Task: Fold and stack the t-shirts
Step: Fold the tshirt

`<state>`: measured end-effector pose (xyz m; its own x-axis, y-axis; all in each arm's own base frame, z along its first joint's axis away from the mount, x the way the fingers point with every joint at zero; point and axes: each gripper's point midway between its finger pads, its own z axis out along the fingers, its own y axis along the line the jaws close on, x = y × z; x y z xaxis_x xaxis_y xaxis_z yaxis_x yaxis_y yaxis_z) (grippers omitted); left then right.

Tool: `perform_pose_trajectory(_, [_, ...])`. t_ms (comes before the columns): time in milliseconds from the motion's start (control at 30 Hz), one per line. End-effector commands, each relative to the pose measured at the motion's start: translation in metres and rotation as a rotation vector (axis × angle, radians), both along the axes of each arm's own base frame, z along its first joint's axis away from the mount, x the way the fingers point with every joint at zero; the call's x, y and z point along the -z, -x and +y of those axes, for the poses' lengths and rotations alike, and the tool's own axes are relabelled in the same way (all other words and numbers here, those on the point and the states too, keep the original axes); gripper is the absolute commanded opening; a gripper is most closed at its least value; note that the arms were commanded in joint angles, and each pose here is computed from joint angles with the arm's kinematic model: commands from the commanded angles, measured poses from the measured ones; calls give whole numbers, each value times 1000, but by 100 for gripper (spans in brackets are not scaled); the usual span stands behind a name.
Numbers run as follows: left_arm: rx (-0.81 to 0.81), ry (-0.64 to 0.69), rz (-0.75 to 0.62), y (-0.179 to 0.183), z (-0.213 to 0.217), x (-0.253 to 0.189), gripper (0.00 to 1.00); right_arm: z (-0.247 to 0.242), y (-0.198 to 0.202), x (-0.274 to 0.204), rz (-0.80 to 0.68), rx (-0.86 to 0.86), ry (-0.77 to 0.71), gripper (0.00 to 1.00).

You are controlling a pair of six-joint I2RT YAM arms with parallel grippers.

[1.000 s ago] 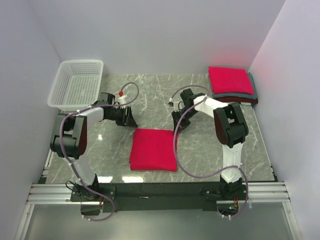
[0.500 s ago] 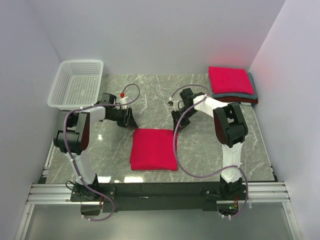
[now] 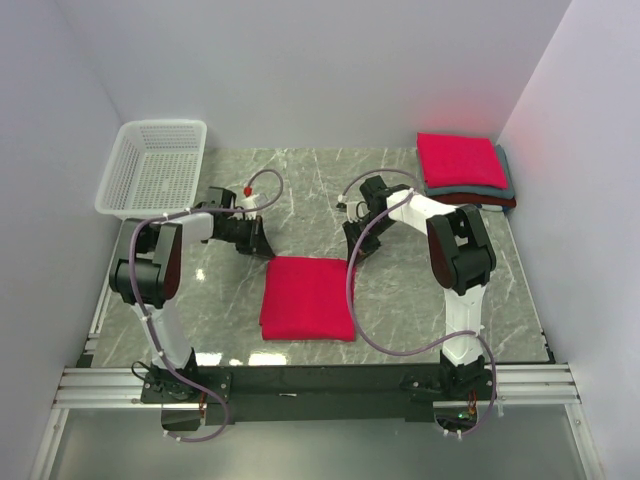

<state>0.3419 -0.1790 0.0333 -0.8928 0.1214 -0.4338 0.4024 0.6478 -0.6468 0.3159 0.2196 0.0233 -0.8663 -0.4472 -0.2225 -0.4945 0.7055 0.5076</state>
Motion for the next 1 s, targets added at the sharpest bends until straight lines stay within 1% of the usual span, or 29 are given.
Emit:
perform_pose_trajectory(0, [-1,3,-140,-13,7,-38,1,-5,-10,-25,-96,-37,26,0])
perform_pose_trajectory(133, [-8,-33,-205,-17,23,-49,1,-16,-8,-37,-134,-67,70,0])
perform_pose_trajectory(300, [-18,-52,-221,-24,27,-49,1,-22,-14,-38,-161,-90,110,0])
perform_pose_trajectory(500, [-32,-74,-241,-42,29,-45,1,-26,-34,-41,-214,-75,144,0])
perform_pose_trajectory(633, [-46,-83,-273,-62,29,-47,1,-29,-55,-37,-269,-68,192,0])
perform_pose_trajectory(667, [-50,-89,-259,-65,30,-40,1,-33,-61,-31,-274,-60,219,0])
perform_pose_trajectory(767, [-58,-90,-238,-75,29,-31,1,-30,-73,-22,-276,-57,233,0])
perform_pose_trajectory(800, [-61,-90,-235,-76,29,-28,2,-28,-81,-23,-290,-43,233,3])
perform_pose_trajectory(833, [-63,-87,-234,-77,28,-27,7,-28,-85,-22,-296,-33,236,14])
perform_pose_trajectory(900, [-67,-86,-234,-80,28,-27,19,-29,-93,-22,-308,-5,254,27])
perform_pose_trajectory(933, [-77,-82,-241,-83,30,-30,28,-29,-99,-27,-327,13,255,37])
perform_pose_trajectory(967, [-85,-70,-261,-85,32,-41,30,-33,-104,-37,-346,48,254,41])
